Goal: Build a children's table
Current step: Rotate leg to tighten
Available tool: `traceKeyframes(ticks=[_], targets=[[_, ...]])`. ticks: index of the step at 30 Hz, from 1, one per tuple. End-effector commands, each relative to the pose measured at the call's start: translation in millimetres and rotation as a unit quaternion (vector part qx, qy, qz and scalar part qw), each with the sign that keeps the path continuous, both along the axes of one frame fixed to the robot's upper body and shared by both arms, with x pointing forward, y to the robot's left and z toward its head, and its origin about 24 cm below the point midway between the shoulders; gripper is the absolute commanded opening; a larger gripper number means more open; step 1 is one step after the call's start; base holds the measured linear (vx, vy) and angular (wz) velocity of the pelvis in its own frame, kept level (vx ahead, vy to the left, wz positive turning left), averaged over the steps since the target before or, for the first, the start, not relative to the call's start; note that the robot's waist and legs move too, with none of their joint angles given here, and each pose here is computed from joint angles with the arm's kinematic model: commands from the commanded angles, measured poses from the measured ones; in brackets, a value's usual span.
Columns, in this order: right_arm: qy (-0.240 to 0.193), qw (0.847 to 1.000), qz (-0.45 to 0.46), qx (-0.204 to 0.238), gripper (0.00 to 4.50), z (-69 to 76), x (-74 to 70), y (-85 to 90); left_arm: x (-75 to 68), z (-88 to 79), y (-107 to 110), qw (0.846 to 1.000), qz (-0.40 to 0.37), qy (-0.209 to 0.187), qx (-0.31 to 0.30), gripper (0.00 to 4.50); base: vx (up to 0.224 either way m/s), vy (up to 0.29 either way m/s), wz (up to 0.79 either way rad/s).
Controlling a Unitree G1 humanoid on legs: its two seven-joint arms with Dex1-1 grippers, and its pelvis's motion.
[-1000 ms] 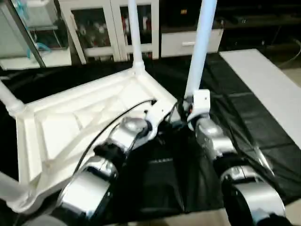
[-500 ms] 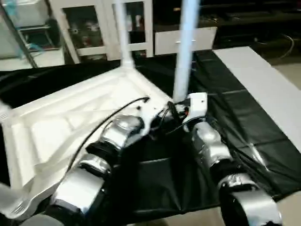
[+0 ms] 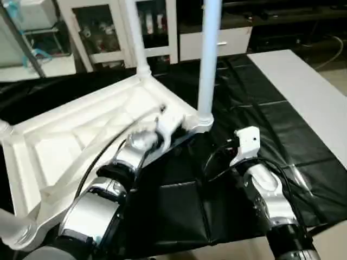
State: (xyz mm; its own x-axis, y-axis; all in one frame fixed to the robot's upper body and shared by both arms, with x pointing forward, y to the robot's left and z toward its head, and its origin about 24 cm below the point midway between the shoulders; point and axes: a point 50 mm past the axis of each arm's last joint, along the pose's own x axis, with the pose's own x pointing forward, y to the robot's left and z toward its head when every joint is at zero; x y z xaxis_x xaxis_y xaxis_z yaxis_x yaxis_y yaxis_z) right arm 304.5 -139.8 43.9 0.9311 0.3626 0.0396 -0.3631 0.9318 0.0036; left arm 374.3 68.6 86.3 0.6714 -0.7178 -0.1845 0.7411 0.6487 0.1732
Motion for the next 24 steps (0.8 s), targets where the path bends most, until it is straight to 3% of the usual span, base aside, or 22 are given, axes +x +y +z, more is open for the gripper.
traceKeyframes(ticks=[1, 6, 7, 9, 10, 13, 15, 19, 24], targets=[[-0.005, 1.000, -0.003, 0.018, 3.82, 5.1, -3.1, 1.7, 0.7, 6.8, 7.2, 1.000, -0.010, -0.011, -0.011, 1.01, 0.000, 0.000, 0.00], [0.002, 0.999, 0.043, 0.010, 3.82, 4.3, -15.5, 8.1, -10.2, 7.8, 22.3, 0.997, -0.075, 0.020, -0.022, 1.40, 0.000, 0.000, 0.00], [0.008, 0.996, 0.091, -0.010, 3.82, 2.6, -22.9, 12.1, -23.2, 7.2, 43.6, 0.992, -0.118, 0.045, 0.009, 1.44, 0.000, 0.000, 0.00], [0.010, 0.994, 0.108, -0.017, 3.82, 2.1, -25.7, 13.4, -29.0, 7.1, 51.8, 0.989, -0.132, 0.056, 0.022, 1.62, 0.000, 0.000, 0.00], [0.011, 0.990, 0.138, -0.020, 3.82, 3.2, -30.3, 14.8, -43.7, 11.4, 71.4, 0.983, -0.161, 0.084, 0.039, 1.74, 0.000, 0.000, 0.00], [0.013, 0.988, 0.151, -0.013, 3.82, 5.5, -32.5, 14.4, -62.4, 17.7, 89.7, 0.972, -0.196, 0.121, 0.056, 1.82, 0.000, 0.000, 0.00], [0.016, 0.988, 0.156, -0.014, 3.82, 6.0, -32.7, 15.2, -67.6, 12.0, 99.5, 0.968, -0.188, 0.136, 0.099, 1.97, 0.000, 0.000, 0.00], [0.019, 0.986, 0.166, -0.017, 3.82, 7.9, -29.8, 18.7, -63.4, -5.6, 112.3, 0.966, -0.111, 0.140, 0.187, 2.28, 0.000, 0.000, 0.00], [0.019, 0.985, 0.169, -0.019, 3.82, 10.1, -27.1, 19.1, -60.3, -13.4, 116.3, 0.963, -0.036, 0.154, 0.220, 2.79, 0.000, 0.000, 0.00]])
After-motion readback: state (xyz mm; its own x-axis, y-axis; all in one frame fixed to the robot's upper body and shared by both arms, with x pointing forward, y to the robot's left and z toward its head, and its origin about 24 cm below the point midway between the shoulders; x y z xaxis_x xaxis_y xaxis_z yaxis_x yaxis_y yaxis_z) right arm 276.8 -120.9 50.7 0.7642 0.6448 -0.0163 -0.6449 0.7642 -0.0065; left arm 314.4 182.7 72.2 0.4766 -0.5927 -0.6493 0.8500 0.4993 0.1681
